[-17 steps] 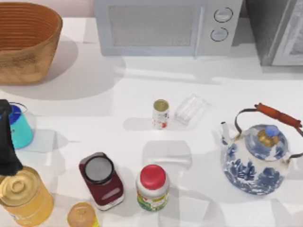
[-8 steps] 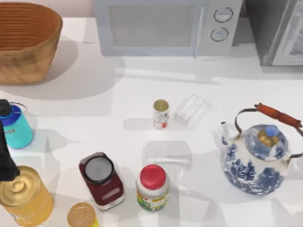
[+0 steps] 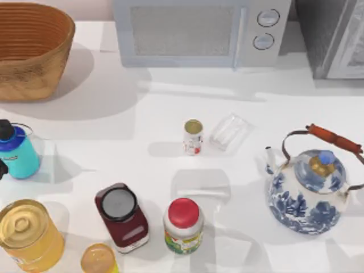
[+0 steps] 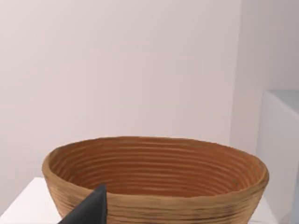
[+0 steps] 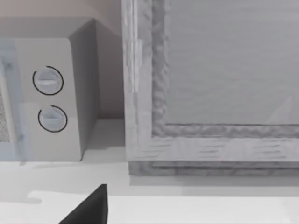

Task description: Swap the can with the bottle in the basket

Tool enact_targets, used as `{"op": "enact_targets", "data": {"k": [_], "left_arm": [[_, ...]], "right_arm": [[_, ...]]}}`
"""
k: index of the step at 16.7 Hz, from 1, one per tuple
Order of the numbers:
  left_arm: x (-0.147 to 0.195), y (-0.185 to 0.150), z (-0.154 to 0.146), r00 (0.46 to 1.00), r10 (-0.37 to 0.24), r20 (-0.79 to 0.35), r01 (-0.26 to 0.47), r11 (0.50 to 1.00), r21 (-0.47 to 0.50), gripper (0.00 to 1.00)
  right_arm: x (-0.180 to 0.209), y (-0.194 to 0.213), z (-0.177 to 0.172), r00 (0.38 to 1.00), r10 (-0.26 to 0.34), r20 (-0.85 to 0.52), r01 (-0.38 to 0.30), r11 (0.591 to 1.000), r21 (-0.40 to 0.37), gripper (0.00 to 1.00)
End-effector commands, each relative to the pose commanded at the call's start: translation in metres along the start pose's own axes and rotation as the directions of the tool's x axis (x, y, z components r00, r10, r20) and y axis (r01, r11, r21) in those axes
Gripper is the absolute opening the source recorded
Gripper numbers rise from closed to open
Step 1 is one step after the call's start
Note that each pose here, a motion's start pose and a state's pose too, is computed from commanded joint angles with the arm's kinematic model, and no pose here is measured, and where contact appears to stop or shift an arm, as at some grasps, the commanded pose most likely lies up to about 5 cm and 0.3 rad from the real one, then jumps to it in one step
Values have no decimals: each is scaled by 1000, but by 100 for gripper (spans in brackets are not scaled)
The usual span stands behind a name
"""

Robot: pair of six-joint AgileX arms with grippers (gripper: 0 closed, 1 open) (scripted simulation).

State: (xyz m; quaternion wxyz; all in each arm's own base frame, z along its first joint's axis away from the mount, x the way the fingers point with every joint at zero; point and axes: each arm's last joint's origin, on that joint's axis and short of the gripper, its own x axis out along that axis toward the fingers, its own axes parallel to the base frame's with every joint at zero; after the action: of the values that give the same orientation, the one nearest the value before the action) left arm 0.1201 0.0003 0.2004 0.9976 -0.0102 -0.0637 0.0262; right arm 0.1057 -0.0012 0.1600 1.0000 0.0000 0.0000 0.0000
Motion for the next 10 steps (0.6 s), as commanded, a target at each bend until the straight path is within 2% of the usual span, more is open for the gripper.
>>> {"op": "enact_targets", "data": {"k": [5, 10], "left_arm": [[39, -2, 7, 1000, 24, 4, -24, 1000, -10, 100], [72, -2, -33, 989, 16, -146, -14, 1000, 11, 100]], "right_arm": [[0, 0, 0, 1000, 0, 0, 0, 1000, 0, 100], [0, 0, 0, 1000, 0, 0, 0, 1000, 0, 100]]}}
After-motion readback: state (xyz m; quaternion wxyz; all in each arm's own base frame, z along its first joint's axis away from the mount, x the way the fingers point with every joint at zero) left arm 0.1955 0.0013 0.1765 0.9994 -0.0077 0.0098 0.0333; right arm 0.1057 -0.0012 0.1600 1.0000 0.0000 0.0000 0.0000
